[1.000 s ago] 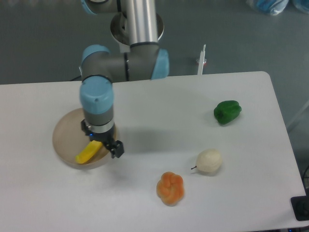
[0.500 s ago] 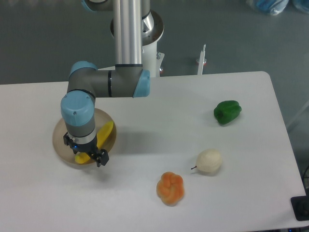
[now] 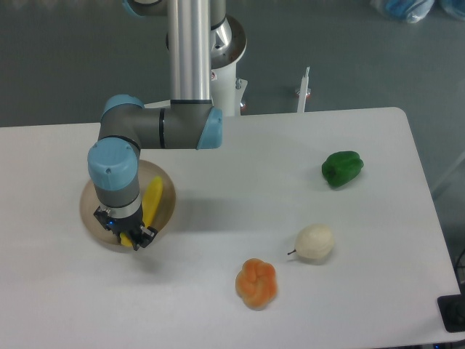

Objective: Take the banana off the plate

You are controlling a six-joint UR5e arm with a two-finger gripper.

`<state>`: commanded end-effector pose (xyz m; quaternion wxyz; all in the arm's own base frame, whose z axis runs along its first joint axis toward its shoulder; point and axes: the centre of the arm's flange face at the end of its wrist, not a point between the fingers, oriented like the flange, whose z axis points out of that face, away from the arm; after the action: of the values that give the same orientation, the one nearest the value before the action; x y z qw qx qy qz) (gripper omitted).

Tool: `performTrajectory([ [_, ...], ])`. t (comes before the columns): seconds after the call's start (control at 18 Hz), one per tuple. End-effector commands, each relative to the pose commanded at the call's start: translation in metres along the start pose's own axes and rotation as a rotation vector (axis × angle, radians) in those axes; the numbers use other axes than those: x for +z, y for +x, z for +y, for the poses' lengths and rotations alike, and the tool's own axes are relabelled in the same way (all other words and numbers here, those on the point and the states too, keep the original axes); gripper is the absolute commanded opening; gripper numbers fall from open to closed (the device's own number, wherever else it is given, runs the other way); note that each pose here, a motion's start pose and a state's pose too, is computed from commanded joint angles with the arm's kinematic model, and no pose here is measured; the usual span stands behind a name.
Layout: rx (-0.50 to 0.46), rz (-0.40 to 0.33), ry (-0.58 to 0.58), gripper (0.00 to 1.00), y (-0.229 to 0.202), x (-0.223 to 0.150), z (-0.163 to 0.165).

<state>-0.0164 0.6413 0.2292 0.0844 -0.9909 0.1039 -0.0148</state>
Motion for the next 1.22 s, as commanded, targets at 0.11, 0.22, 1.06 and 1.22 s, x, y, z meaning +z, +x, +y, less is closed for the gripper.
performTrajectory([
  [0.11, 0.002, -0.01, 0.018, 0.0, -0.002, -0.018, -0.001],
  [0.22, -0.007, -0.011, 0.015, 0.0, -0.009, -0.034, 0.002],
  [1.06, 0.032, -0.059, -0.043, 0.0, -0.234, -0.135, 0.082],
  [1.22, 0.139, -0.092, -0.078, 0.0, -0.266, -0.15, 0.097],
])
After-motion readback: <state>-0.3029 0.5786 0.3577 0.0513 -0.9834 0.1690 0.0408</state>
